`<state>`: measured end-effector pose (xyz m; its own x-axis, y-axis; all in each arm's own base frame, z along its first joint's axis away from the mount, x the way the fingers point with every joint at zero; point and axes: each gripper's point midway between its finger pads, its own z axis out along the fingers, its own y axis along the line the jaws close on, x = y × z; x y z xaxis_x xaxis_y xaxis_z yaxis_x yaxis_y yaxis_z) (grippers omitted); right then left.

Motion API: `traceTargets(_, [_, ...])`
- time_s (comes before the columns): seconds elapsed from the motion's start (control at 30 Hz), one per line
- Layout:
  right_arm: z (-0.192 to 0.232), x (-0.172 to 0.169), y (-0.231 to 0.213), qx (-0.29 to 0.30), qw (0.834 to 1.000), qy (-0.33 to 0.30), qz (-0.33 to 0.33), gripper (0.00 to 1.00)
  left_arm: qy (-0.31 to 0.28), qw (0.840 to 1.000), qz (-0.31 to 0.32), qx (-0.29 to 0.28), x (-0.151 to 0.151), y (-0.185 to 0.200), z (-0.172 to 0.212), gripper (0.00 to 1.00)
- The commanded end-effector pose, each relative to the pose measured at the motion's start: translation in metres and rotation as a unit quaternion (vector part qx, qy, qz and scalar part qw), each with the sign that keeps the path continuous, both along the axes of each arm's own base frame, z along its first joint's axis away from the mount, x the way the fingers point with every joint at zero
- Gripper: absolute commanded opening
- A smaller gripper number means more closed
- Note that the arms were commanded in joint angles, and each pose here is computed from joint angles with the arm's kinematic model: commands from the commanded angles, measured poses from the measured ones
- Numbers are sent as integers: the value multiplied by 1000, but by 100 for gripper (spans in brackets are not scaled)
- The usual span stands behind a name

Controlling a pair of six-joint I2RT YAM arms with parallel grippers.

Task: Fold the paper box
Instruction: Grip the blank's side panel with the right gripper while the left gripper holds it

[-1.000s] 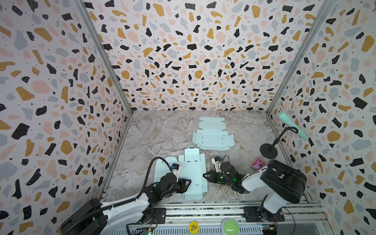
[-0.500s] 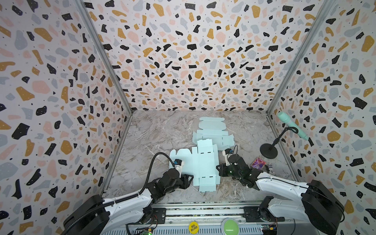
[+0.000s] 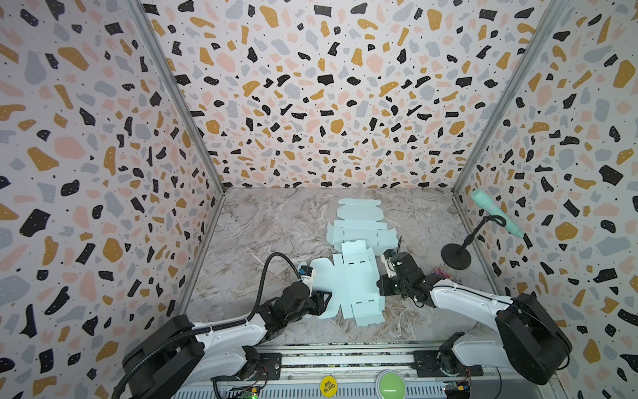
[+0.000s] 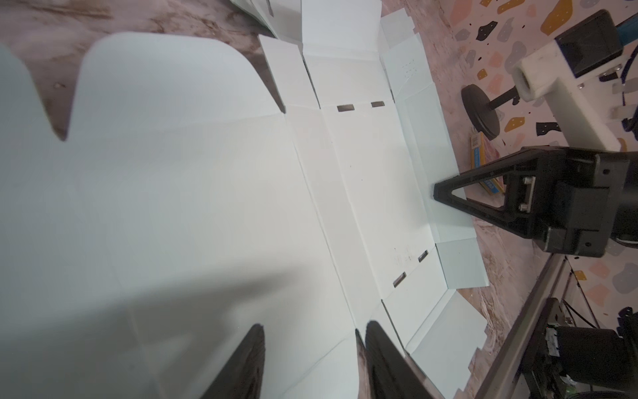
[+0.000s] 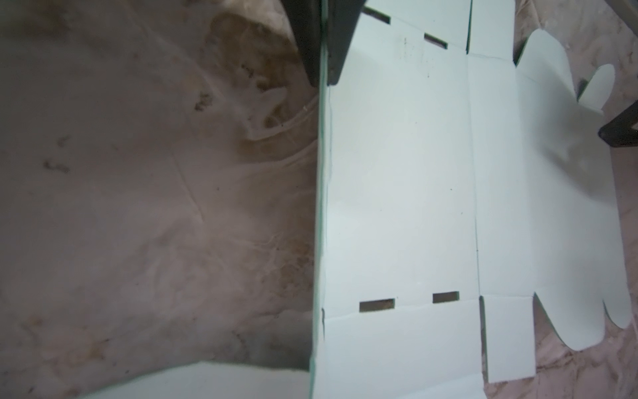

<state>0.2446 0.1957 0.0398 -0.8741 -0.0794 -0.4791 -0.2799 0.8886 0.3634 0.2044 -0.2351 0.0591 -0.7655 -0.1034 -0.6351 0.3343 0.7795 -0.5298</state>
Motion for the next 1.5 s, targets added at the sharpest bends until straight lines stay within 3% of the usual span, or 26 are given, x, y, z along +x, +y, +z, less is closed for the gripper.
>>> traceTargets(0.0, [-5, -1, 9, 6, 999, 9, 39, 6, -26, 999, 22, 27, 11, 5, 4, 47])
traceTargets(0.1, [-9, -2, 11, 3, 999, 14, 47, 8, -23, 999, 28, 38, 9, 11, -2, 47])
traceTargets(0.27, [-11, -1, 14, 14, 999, 15, 42, 32, -24, 998, 34, 40, 7, 17, -11, 45])
traceTargets(0.33, [-6, 2, 17, 22, 999, 16, 37, 38, -21, 998, 32, 51, 7, 18, -14, 42])
traceTargets(0.4, [-4, 7, 16, 14, 999, 16, 31, 36, -18, 998, 28, 45, 6, 15, -14, 41])
traceTargets(0.67, [-2, 3, 16, 2, 1000, 17, 25, 11, -1, 1000, -3, 20, -5, 6, -17, 39])
traceTargets(0.87, [-5, 1, 13, -20, 999, 9, 29, 11, 1, 1000, -4, 23, -9, 11, -21, 38])
traceTargets(1.0, [-4, -1, 12, -25, 999, 1, 31, 27, 1, 1000, -4, -6, -12, 8, -16, 33])
traceTargets(1.07, [0, -1, 10, -21, 999, -8, 30, 29, 2, 1000, 1, -9, -12, 9, -17, 33])
traceTargets(1.3, [9, 3, 9, -17, 999, -33, 38, 11, -2, 1000, 7, -2, -8, 9, -15, 31])
traceTargets(1.47, [3, 0, 8, -23, 998, -30, 60, 11, -2, 1000, 11, -2, -9, 7, -14, 31])
